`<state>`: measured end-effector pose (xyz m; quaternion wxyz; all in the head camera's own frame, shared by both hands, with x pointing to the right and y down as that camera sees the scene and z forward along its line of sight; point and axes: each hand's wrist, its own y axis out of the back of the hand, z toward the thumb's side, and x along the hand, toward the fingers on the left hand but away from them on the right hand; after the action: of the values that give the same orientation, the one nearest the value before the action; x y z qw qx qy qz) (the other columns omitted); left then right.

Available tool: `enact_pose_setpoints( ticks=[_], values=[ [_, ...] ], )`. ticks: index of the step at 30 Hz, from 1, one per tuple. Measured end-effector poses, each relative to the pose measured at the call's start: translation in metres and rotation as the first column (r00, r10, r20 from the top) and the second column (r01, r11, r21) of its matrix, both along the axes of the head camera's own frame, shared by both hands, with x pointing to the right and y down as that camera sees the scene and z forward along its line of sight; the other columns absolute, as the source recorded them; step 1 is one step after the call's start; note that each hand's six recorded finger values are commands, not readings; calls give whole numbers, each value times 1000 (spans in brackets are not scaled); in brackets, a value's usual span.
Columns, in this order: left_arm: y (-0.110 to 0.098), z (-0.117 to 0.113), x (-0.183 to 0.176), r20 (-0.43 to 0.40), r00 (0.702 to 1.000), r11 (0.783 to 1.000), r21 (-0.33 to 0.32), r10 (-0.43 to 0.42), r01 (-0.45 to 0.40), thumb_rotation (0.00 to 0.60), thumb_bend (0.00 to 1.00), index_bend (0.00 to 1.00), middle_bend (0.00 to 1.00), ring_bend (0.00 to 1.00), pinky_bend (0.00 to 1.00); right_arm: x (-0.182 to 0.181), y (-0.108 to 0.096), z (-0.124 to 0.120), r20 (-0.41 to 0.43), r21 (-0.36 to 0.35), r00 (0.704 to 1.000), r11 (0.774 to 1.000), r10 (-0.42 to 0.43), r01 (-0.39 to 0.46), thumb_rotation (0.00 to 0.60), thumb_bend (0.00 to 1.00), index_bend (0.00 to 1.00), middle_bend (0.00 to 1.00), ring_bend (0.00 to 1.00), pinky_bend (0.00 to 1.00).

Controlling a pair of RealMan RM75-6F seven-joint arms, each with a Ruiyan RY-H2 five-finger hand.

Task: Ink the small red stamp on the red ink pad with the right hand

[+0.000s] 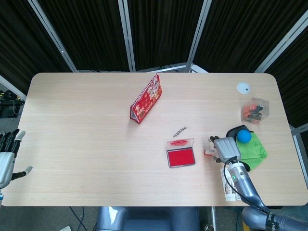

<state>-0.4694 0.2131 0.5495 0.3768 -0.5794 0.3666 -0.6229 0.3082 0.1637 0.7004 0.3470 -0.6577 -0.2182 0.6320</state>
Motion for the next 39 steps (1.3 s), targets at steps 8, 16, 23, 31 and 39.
enact_pose_setpoints(
  ticks=[8,16,23,31,39],
  values=[
    [1,1,2,0,1000,1000,-11,5,-5,600,0,0,0,0,0,5,3,14,-34,-41,997,997,64,-65,600,226,366,443,803,1000],
    [1,1,3,-1,1000,1000,-12,6,-6,600,0,0,0,0,0,-2,2,15,-6,-50,996,995,88,-89,600,252,380,450,803,1000],
    [0,0,3,-10,1000,1000,-10,4,-4,600,0,0,0,0,0,-9,2,16,0,-42,997,996,74,-74,600,284,407,475,803,1000],
    [0,-1,2,-14,1000,1000,-12,3,-3,600,0,0,0,0,0,-15,2,18,4,-37,997,997,72,-72,600,305,430,494,803,1000],
    [0,-2,3,-16,1000,1000,-10,5,-5,600,0,0,0,0,0,-16,2,20,-2,-37,997,997,72,-72,600,369,519,569,803,1000]
  ],
)
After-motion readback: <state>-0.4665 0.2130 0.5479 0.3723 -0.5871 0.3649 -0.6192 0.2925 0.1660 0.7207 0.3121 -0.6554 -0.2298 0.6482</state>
